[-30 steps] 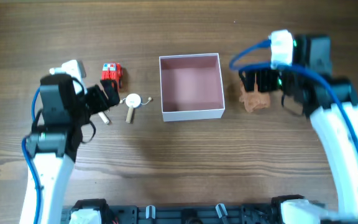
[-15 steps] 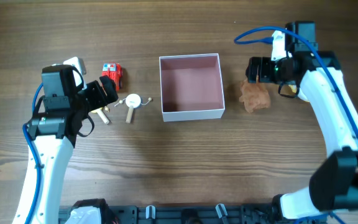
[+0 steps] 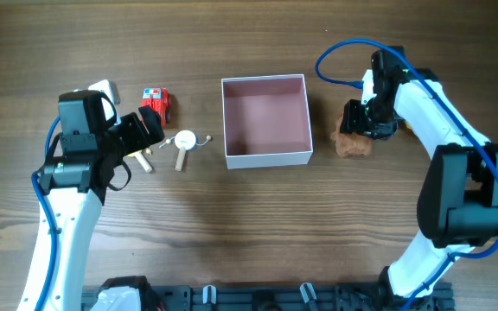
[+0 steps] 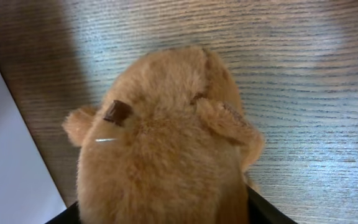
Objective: Pack container
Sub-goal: 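Reach the right gripper to the brown plush and grasp it, then carry the brown plush into the box and release it, then move the right gripper to the white duck plush and grasp it, then carry the duck plush into the box beside the brown plush, release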
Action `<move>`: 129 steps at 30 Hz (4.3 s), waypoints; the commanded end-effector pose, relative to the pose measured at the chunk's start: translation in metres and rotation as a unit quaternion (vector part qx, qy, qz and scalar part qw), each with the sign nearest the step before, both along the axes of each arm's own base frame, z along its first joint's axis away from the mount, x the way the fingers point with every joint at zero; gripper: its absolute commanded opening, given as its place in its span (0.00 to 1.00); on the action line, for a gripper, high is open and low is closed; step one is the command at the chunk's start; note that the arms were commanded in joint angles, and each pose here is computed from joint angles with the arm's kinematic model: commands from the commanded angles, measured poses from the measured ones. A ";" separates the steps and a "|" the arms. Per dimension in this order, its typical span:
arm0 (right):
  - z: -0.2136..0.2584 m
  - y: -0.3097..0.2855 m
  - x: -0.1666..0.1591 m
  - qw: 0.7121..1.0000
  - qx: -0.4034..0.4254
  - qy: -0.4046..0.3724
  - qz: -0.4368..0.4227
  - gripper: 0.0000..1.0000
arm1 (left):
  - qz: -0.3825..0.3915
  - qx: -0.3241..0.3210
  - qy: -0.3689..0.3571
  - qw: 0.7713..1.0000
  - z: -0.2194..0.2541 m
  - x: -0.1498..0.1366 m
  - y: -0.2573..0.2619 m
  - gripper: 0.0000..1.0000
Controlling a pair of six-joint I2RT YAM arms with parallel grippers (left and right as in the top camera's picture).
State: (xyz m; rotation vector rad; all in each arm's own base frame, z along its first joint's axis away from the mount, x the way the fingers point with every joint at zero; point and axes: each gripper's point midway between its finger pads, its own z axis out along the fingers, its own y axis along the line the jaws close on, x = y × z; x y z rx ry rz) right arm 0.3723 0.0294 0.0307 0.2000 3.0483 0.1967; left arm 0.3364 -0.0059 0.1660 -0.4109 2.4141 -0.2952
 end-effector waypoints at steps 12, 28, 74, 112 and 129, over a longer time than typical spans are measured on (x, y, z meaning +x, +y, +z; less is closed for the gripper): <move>0.055 0.009 0.027 0.996 0.009 -0.083 -0.015 0.05 | -0.004 0.008 -0.011 1.000 0.008 0.004 0.003 1.00; 0.188 0.186 0.019 0.955 0.081 -0.275 0.076 0.04 | -0.004 0.008 -0.011 1.000 0.008 0.004 0.003 1.00; 0.236 0.091 0.059 0.922 -0.057 -0.383 0.009 0.90 | -0.004 0.008 -0.011 1.000 0.008 0.004 0.003 1.00; 0.078 -0.087 0.062 0.983 -0.004 -0.146 -0.114 0.04 | -0.004 0.008 -0.011 1.000 0.008 0.004 0.003 1.00; 0.155 0.140 0.016 0.972 0.017 -0.233 0.031 0.04 | -0.004 0.008 -0.011 1.000 0.008 0.004 0.003 1.00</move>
